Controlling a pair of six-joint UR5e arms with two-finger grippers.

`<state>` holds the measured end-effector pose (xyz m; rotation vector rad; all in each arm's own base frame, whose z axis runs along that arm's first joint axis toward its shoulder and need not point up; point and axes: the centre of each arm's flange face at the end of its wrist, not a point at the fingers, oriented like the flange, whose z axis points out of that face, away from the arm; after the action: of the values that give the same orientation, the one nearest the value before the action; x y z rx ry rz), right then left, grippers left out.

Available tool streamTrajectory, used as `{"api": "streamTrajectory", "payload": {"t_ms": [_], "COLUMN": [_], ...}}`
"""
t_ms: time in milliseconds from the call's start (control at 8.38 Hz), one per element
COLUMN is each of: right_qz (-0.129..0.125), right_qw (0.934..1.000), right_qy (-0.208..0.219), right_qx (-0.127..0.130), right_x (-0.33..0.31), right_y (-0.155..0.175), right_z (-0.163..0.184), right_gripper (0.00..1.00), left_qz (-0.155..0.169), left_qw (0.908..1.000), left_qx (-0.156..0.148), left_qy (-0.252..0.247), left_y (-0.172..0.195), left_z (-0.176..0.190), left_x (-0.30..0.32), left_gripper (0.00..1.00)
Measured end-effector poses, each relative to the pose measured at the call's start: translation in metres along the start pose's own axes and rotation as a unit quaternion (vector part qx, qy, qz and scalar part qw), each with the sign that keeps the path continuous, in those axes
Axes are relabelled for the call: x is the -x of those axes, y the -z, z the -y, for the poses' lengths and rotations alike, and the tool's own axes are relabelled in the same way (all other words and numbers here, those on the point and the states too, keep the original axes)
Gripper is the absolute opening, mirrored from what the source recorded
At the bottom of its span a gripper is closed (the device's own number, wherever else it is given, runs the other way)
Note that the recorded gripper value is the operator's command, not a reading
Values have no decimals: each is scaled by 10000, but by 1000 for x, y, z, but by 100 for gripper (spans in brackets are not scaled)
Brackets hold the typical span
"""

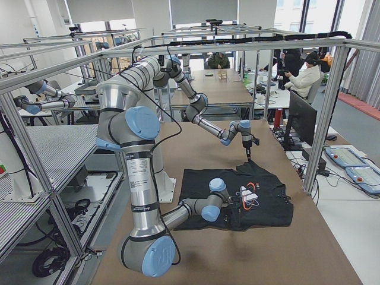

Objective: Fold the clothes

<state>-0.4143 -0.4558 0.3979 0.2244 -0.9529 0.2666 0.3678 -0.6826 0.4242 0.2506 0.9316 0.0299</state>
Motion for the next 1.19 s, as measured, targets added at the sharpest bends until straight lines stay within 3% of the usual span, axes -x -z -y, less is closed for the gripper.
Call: {"api": "streamTrajectory", "payload": {"t_ms": [239, 596, 835, 1193], "right_qz": [-11, -30, -86, -130], "right_qw": [10000, 10000, 10000, 9999], "right_qy": [-3, -4, -8, -16], "right_qx": [4, 9, 17, -25], "right_x": [-1, -2, -7, -11], "right_y": [-1, -3, -10, -14], "right_z": [0, 0, 0, 1], "right_gripper": [94, 94, 94, 94], "left_qz": [-75, -614, -786, -653], "left_qw": [9999, 9974, 9954, 9943], "left_qx": [-68, -266, -305, -456], "left_qy": [48, 251, 455, 703], "left_y": [8, 48, 39, 9], "left_z": [1, -14, -33, -21], "left_x": [-9, -81, -146, -214], "left_gripper": [0, 0, 0, 0]}}
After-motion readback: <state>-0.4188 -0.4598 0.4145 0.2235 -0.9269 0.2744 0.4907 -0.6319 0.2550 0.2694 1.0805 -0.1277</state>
